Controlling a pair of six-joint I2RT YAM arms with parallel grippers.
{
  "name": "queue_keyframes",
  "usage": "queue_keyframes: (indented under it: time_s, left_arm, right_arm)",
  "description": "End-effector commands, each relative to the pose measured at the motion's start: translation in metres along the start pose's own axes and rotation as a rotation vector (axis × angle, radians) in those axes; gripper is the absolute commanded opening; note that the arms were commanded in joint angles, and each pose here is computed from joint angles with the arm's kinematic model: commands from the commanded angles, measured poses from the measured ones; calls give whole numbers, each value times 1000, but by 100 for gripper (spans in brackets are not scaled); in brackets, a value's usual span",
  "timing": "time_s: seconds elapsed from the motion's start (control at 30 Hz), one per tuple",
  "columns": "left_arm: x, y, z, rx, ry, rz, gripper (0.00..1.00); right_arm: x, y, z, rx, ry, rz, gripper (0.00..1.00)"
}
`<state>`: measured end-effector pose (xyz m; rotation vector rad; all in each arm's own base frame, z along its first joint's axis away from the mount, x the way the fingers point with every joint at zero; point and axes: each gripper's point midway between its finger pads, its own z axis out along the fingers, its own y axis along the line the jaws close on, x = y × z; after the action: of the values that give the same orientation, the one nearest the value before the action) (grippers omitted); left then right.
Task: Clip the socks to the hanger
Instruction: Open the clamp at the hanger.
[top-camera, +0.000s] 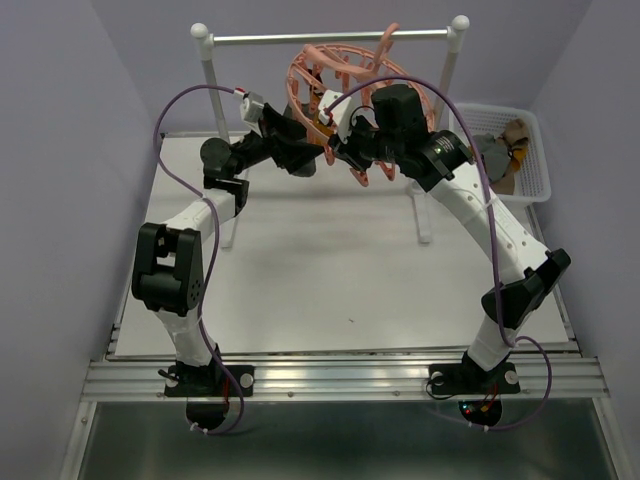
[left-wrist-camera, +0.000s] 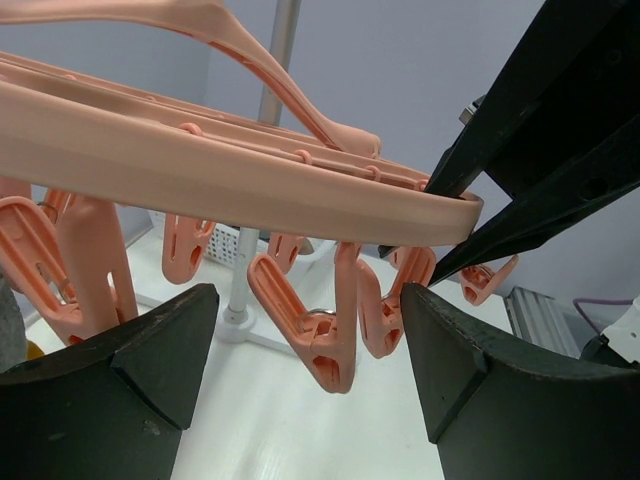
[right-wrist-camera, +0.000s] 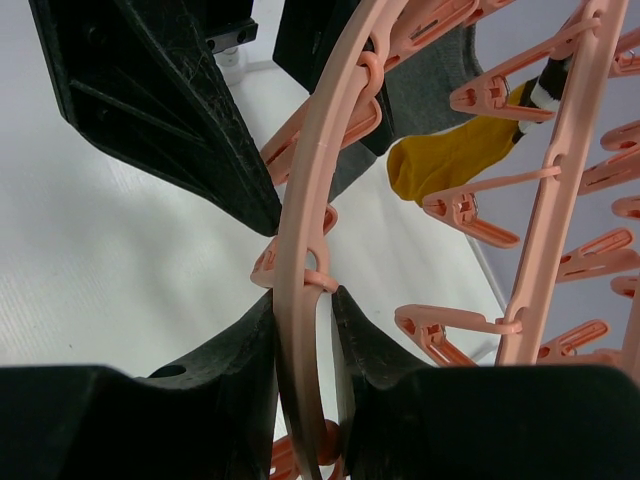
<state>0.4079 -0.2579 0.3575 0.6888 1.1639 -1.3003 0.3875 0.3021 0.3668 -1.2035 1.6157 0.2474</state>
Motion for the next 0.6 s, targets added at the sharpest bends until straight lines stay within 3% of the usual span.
queue_keyframes:
  time_s: [0.0, 0.57]
  left_arm:
    - [-40, -33, 7, 114, -85, 194, 84]
    - [-57, -59, 4, 184, -132, 235, 72]
  right_arm:
    - [-3, -1, -20, 16, -3, 58, 26]
    - [7, 0, -18, 22, 28, 59, 26]
